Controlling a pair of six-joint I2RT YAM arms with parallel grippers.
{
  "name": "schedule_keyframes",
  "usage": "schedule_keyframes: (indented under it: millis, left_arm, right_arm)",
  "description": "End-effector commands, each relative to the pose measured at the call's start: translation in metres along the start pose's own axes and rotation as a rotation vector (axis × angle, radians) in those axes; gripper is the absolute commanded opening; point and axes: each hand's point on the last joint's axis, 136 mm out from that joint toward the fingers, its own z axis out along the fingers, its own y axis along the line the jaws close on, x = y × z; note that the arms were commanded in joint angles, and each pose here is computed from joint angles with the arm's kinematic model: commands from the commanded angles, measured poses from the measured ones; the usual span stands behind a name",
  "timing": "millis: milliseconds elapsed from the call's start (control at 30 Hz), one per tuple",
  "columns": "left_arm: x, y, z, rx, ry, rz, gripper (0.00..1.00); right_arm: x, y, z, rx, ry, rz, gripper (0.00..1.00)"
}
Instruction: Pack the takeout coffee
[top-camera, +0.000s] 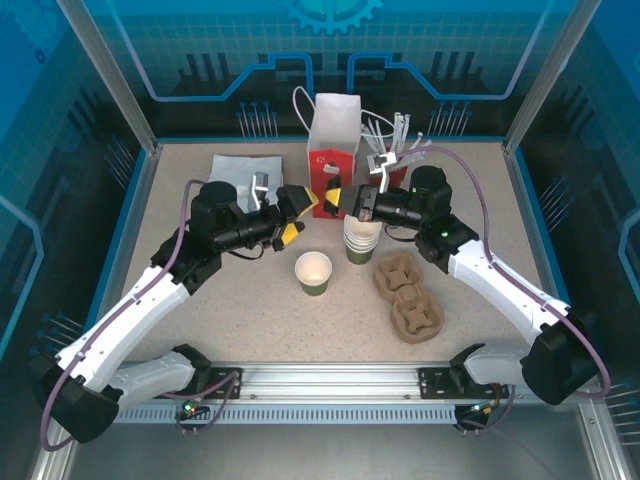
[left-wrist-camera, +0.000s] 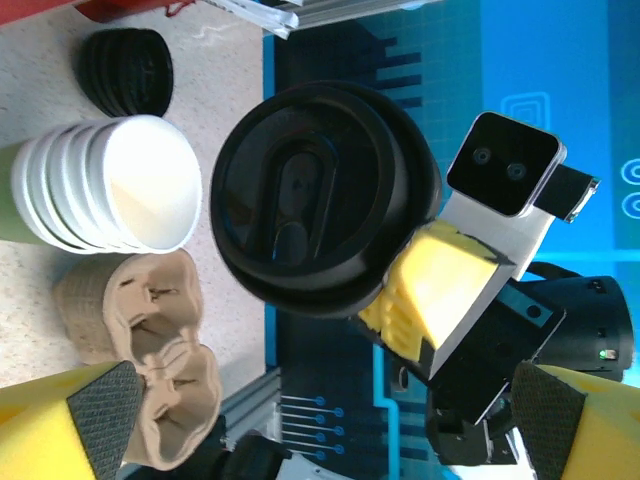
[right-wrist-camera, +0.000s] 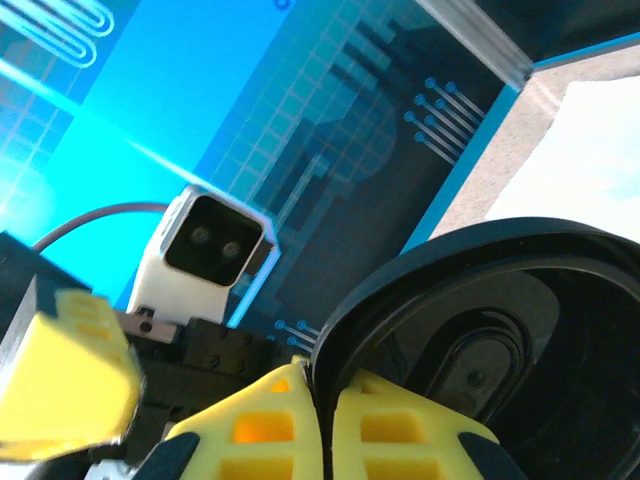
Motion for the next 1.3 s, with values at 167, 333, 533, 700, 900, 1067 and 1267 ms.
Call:
schedule_keyframes:
  millis: [167,333,533,700,900,1067,1267]
  left_arm:
    - [-0.004,-0.024,0.005,0.100,0.041,-0.135,0.99]
    - [-0.003,-0.021,0.006,0.083,0.054,-0.166,0.99]
    - [-0.003,-0.013,0.009,0.063,0.054,-0.214,0.97]
    - [-0.004,-0.008,0.011,0.069,0.045,-0.268,0.91]
    - [-0.004,-0.008,0.014,0.086,0.054,-0.298,0.88]
    - [-0.002,-0.011,0.014,0.094,0.070,-0.297,0.88]
    - [0.000,-0.009,0.016,0.089,0.082,-0.304,0.87]
  right_arm:
    - [0.009,0.035,-0.004,-0.135,0.077,-0.158,0.06]
    - [0.017,0.037,-0.006,-0.146,0.114,-0.201,0.06]
    - [0.021,0.039,-0.009,-0.149,0.117,-0.242,0.06]
    - [0.024,0.043,-0.009,-0.158,0.121,-0.255,0.06]
    - [0.027,0.049,-0.009,-0.175,0.124,-0.263,0.06]
    - [0.027,0.056,-0.009,-0.192,0.125,-0.273,0.06]
    - [0.025,0.063,-0.008,-0.207,0.113,-0.280,0.06]
